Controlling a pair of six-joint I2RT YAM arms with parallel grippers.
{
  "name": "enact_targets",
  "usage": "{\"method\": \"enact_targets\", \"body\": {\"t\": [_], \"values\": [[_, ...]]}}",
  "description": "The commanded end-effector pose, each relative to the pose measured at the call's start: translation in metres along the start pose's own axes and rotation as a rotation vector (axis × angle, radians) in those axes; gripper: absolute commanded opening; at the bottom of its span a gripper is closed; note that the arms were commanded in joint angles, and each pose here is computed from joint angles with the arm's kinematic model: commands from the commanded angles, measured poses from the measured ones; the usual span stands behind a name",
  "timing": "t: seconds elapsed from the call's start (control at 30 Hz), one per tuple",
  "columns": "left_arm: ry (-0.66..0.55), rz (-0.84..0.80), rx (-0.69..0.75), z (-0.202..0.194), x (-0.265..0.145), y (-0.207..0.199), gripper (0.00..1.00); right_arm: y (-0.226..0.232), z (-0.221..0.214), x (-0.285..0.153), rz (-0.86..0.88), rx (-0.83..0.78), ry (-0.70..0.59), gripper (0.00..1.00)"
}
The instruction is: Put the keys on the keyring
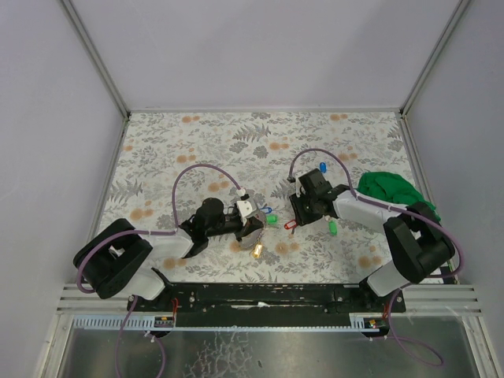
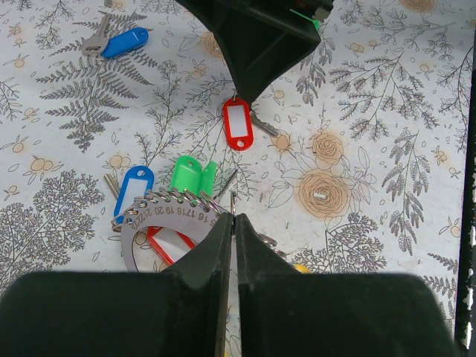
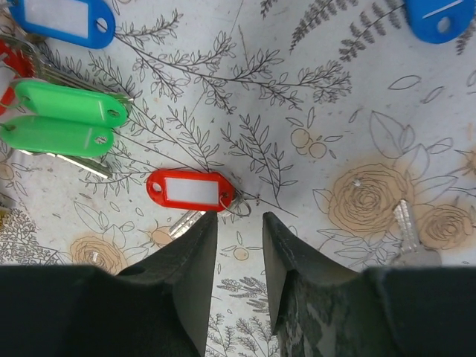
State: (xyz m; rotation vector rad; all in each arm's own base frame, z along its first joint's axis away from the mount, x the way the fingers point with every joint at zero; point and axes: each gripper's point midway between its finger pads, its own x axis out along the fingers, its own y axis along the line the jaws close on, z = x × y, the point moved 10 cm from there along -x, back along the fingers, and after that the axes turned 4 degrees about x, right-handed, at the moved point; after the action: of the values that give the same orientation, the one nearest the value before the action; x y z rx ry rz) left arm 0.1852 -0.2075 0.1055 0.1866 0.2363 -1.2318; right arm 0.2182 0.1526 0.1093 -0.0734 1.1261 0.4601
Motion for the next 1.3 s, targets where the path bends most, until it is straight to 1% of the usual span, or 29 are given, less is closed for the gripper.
{"method": "enact_targets", "body": {"t": [0.0,0.3,0.43,0.67,0.7,0.8,0.9,1.0,1.27], "values": [[-0.06,0.01,0.053,0.018,0.003,0.003,0.0,0.003,0.011,0.004,0.051,-0.031,-0.009,0.37],[-0.059,0.01,0.054,0.018,0.003,0.003,0.0,0.005,0.014,0.01,0.064,-0.019,0.002,0.29],[-0.06,0.009,0.052,0.018,0.003,0.003,0.0,0.005,0.014,0.01,0.061,-0.019,0.001,0.22],[-0.063,0.006,0.054,0.019,0.003,0.003,0.0,0.005,0.014,0.0,0.051,-0.016,0.017,0.02],[-0.063,0.006,0.053,0.019,0.003,0.003,0.0,0.005,0.014,-0.002,0.049,-0.015,0.021,0.0],[-0.064,0.004,0.053,0.019,0.003,0.003,0.0,0.006,0.017,-0.01,0.029,0.001,0.044,0.0],[-0.063,0.003,0.053,0.019,0.003,0.002,0.0,0.007,0.018,-0.021,0.009,0.019,0.102,0.0],[-0.064,0.001,0.054,0.019,0.003,0.002,0.0,0.008,0.018,-0.03,-0.016,0.037,0.203,0.0],[-0.057,0.004,0.054,0.018,0.003,0.002,0.0,0.006,0.015,-0.036,-0.106,0.03,0.416,0.0]]}}
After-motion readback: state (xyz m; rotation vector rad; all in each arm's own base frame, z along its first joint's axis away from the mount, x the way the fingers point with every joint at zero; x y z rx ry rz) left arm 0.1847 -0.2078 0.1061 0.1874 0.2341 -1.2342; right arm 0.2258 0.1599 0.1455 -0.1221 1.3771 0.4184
